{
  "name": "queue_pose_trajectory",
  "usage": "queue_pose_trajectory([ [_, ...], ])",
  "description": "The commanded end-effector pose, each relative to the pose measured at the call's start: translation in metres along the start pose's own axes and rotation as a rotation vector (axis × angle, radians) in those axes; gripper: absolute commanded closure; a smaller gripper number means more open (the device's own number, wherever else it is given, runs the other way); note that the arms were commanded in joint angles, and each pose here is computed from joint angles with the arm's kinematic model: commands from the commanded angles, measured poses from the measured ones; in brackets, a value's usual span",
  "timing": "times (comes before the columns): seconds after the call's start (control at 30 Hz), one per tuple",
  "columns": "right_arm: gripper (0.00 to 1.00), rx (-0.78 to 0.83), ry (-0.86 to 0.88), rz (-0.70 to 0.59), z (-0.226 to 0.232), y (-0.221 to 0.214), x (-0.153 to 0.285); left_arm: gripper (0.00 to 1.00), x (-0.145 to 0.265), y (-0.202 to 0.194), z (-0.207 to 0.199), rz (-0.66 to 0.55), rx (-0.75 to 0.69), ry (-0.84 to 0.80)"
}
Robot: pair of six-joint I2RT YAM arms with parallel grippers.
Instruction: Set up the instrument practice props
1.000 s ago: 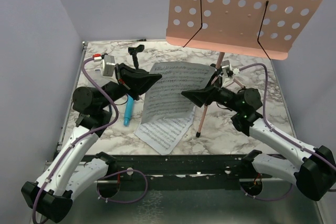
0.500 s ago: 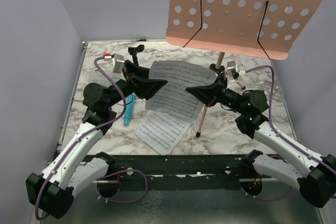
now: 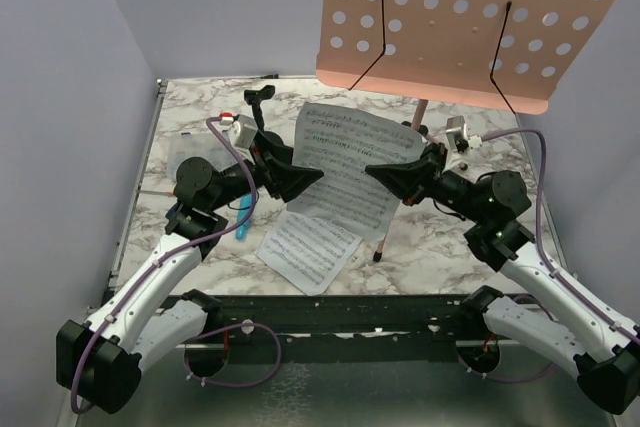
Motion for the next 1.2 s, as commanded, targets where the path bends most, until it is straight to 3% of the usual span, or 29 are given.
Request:
queue_pose_trajectory([
  [0.0, 0.99, 0.022, -0.019, 0.031, 0.002, 0.004, 0.001, 0.35, 0.003, -0.004, -0.016, 0.068, -0.043, -0.140],
  [0.4, 0.99, 0.005, 0.031, 0.044, 0.005, 0.003, -0.005, 0.54, -0.006, -0.010, -0.016, 0.156, 0.054, -0.215],
  [0.57, 0.99, -0.001, 0.029, 0.052, 0.003, 0.001, -0.005, 0.67, -0.009, -0.008, -0.018, 0.155, 0.060, -0.220],
  [0.83, 0.99, -0.005, 0.015, 0.054, 0.002, 0.000, -0.005, 0.98, -0.008, -0.011, -0.018, 0.153, 0.066, -0.210],
  [0.97, 0.98, -0.010, -0.009, 0.062, -0.001, -0.001, -0.005, 1.00, -0.007, -0.011, -0.016, 0.134, 0.055, -0.186],
  [1.17, 0.54, -0.003, -0.032, 0.085, -0.004, -0.001, -0.006, 1.00, -0.003, -0.007, -0.016, 0.093, 0.020, -0.149],
])
Point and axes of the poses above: each gripper's point midway between its finger pads, its own x axis back along the fingers, its own z axis along the line the jaws close on, y = z × x, the point moved 6 cm from there along x, back along the fingers
